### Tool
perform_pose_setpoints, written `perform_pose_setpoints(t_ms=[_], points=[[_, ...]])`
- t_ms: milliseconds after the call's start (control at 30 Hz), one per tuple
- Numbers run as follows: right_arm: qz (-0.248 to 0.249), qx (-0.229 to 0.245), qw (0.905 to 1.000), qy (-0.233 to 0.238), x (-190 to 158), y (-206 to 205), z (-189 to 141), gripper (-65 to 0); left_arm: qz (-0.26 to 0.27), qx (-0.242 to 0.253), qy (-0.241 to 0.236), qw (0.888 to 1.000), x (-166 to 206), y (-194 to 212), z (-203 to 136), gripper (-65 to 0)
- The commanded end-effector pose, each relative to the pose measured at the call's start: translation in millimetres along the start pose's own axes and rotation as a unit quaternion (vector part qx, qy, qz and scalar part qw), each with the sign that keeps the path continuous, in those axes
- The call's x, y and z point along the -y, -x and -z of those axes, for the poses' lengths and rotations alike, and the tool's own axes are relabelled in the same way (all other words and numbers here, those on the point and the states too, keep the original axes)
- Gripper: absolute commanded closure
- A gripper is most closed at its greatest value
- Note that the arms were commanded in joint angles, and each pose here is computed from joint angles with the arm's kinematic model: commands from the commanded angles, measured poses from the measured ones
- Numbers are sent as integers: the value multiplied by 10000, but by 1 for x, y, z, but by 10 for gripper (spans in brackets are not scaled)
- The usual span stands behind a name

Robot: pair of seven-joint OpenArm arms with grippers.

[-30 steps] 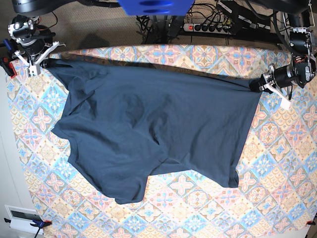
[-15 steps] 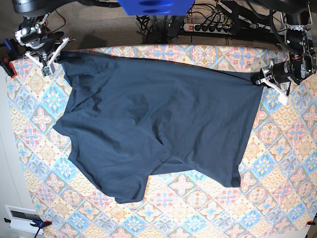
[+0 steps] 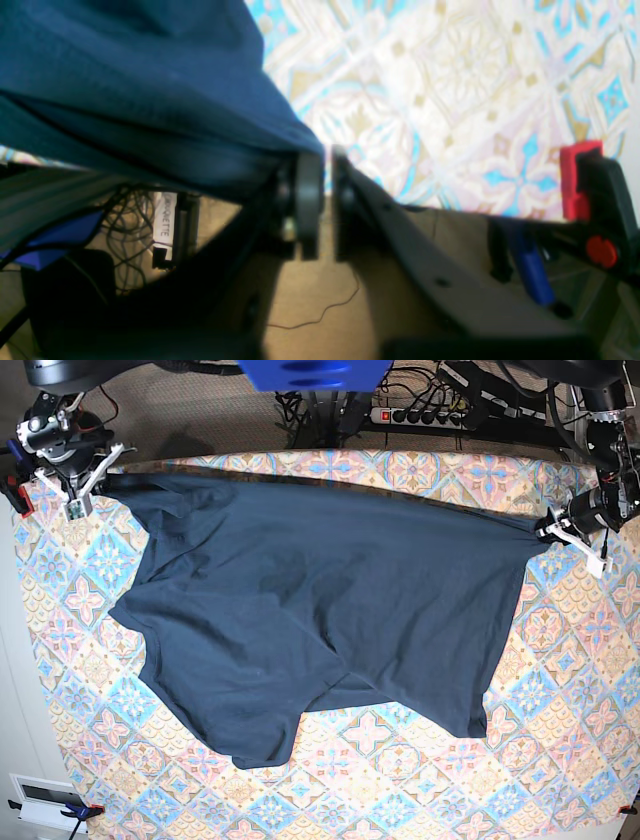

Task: Layout the t-shirt on the table in an organized manner, then fold the t-shirt properly
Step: 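Release the shirt with both grippers and lift them away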

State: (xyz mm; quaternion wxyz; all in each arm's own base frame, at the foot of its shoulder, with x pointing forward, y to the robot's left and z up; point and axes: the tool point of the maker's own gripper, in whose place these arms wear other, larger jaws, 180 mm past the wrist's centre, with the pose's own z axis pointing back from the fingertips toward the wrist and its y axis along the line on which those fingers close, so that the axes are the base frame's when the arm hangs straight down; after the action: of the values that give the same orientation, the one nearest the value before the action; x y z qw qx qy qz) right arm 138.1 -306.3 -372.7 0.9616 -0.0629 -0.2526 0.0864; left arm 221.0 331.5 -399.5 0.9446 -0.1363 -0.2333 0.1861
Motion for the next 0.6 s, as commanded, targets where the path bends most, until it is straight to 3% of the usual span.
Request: perform_pose_setpoints(t_ms=[0,133,333,433,567], points=[[-105,-25,9998,161,9,-1,-5,-98,105,288,-127,9995,-6,-20,-10,-32],[-365,-22,9992,-149,-11,-8,3,-175,91,305,-105,9994,-4,-21,-9,-32],[-441,-132,9988,-189,-13,2,0,-166,12,294,-63,9995,-2,-16,-5,-32],[-64,-9,9996,259,21,5,-14,-160,3,306,-60,9995,-2,-17,-5,-32],[838,600,9935,489,44,-2,-32,-161,14,581,-93,9983,-5,-27,-7,-32]])
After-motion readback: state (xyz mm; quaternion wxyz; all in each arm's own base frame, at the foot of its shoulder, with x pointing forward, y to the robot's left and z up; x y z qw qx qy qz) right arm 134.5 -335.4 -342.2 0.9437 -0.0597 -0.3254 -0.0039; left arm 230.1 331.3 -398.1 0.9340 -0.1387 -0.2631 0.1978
